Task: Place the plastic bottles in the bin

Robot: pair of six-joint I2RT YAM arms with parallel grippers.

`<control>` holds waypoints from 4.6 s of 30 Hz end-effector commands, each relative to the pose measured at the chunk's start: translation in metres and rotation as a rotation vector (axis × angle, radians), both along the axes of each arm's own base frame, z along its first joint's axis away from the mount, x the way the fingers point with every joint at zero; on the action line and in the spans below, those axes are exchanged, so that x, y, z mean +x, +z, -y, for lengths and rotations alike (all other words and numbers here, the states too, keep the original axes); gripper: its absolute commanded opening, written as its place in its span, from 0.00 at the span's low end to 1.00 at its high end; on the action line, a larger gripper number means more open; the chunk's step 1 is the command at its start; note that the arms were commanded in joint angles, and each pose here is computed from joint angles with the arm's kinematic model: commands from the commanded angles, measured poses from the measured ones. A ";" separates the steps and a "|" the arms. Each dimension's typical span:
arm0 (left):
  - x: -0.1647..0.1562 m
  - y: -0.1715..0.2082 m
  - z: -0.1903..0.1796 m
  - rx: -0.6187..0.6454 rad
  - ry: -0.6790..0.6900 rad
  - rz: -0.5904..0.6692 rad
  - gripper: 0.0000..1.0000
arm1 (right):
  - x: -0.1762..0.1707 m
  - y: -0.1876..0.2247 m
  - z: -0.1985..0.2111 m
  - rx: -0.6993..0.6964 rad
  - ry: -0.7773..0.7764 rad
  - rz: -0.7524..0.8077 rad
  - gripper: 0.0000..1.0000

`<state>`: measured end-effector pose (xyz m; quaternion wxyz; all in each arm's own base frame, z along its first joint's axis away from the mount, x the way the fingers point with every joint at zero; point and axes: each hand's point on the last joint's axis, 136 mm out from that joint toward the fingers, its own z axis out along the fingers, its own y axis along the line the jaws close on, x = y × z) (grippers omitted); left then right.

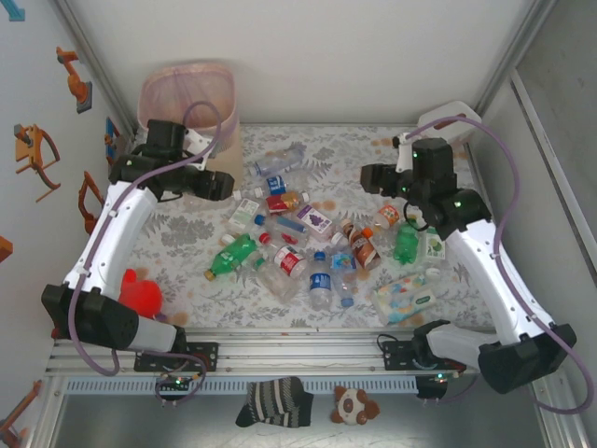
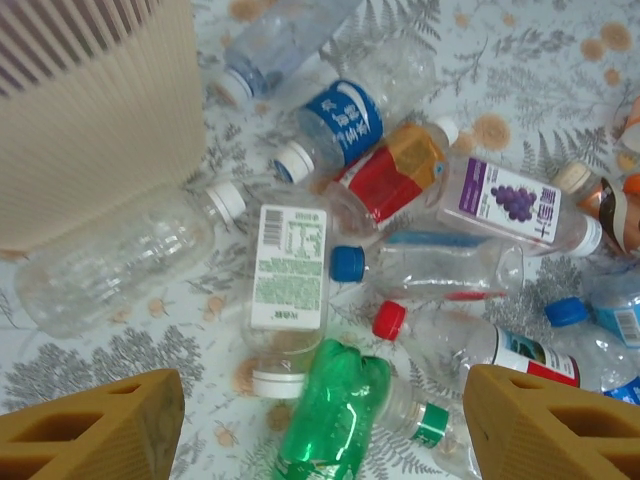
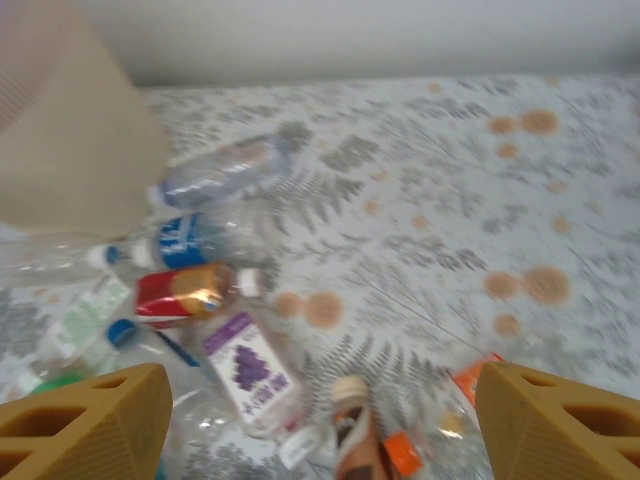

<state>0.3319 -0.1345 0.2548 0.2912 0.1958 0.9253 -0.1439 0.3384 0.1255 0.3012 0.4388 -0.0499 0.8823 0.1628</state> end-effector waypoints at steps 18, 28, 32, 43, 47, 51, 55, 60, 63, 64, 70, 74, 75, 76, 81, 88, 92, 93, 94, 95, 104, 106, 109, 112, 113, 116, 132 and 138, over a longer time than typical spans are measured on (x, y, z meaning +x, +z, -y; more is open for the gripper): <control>-0.006 -0.020 0.016 -0.140 0.014 -0.011 0.73 | -0.021 -0.194 0.175 -0.247 -0.524 -0.527 0.77; -0.007 -0.024 0.018 -0.150 0.007 -0.014 0.73 | -0.019 -0.220 0.141 -0.034 -0.457 -0.595 0.71; -0.007 -0.023 0.018 -0.153 0.009 -0.013 0.73 | -0.013 -0.216 0.127 -0.043 -0.420 -0.597 0.71; -0.007 -0.023 0.017 -0.154 0.015 -0.013 0.73 | -0.007 -0.244 0.108 -0.020 -0.377 -0.680 0.71; -0.008 -0.022 0.017 -0.154 0.018 -0.011 0.73 | -0.003 -0.253 0.107 -0.017 -0.376 -0.690 0.71; -0.008 -0.019 0.017 -0.157 0.019 -0.006 0.73 | -0.001 -0.257 0.108 -0.029 -0.377 -0.694 0.71; -0.008 -0.018 0.017 -0.159 0.021 -0.003 0.73 | 0.000 -0.260 0.109 -0.035 -0.376 -0.698 0.69; -0.008 -0.017 0.017 -0.164 0.021 -0.007 0.73 | 0.000 -0.257 0.109 -0.035 -0.378 -0.688 0.65; -0.009 -0.016 0.018 -0.170 0.021 -0.007 0.73 | 0.000 -0.249 0.110 -0.032 -0.380 -0.672 0.62; -0.009 -0.016 0.018 -0.173 0.021 -0.009 0.73 | 0.000 -0.246 0.110 -0.034 -0.381 -0.666 0.61; -0.005 -0.001 0.026 -0.237 0.012 0.024 0.73 | -0.002 -0.205 0.117 -0.050 -0.404 -0.577 0.60; -0.001 0.019 0.041 -0.344 -0.019 0.062 0.73 | 0.005 -0.159 0.112 -0.007 -0.377 -0.448 0.60; 0.000 0.025 0.046 -0.374 -0.031 0.077 0.73 | 0.007 -0.147 0.108 0.011 -0.357 -0.409 0.60; 0.001 0.032 0.052 -0.411 -0.050 0.095 0.73 | 0.011 -0.131 0.102 0.033 -0.329 -0.356 0.60; 0.001 0.069 0.077 -0.574 -0.145 0.194 0.73 | 0.021 -0.054 0.063 0.144 -0.154 -0.107 0.58; -0.018 0.125 0.121 -0.751 -0.365 0.332 0.80 | 0.011 0.055 -0.020 0.245 0.168 0.211 0.57; -0.033 0.146 0.143 -0.825 -0.488 0.365 0.81 | -0.007 0.106 -0.058 0.318 0.318 0.352 0.58; -0.037 0.152 0.148 -0.846 -0.518 0.372 0.82 | -0.014 0.118 -0.066 0.342 0.359 0.385 0.58; -0.041 0.156 0.153 -0.865 -0.549 0.372 0.83 | -0.020 0.130 -0.074 0.367 0.396 0.422 0.58; -0.045 0.160 0.157 -0.881 -0.574 0.377 0.84 | -0.026 0.140 -0.080 0.386 0.430 0.447 0.58; -0.104 0.207 0.191 -1.022 -0.886 0.439 0.93 | -0.073 0.198 -0.121 0.492 0.645 0.586 0.58; -0.111 0.213 0.197 -1.030 -0.919 0.440 0.93 | -0.084 0.207 -0.130 0.518 0.690 0.611 0.58; -0.117 0.218 0.204 -1.043 -0.953 0.440 0.93 | -0.097 0.219 -0.142 0.551 0.750 0.639 0.58; -0.124 0.222 0.210 -1.061 -0.994 0.423 0.93 | -0.107 0.229 -0.153 0.580 0.794 0.658 0.58; -0.126 0.223 0.211 -1.068 -1.005 0.420 0.93 | -0.109 0.230 -0.156 0.585 0.802 0.659 0.58; -0.132 0.227 0.213 -1.087 -1.033 0.414 0.89 | -0.112 0.232 -0.163 0.596 0.823 0.654 0.58; -0.137 0.231 0.208 -1.082 -1.058 0.444 0.57 | -0.110 0.226 -0.169 0.597 0.801 0.644 0.58; -0.130 0.231 0.202 -1.072 -1.025 0.456 0.55 | -0.107 0.224 -0.160 0.535 0.750 0.651 0.73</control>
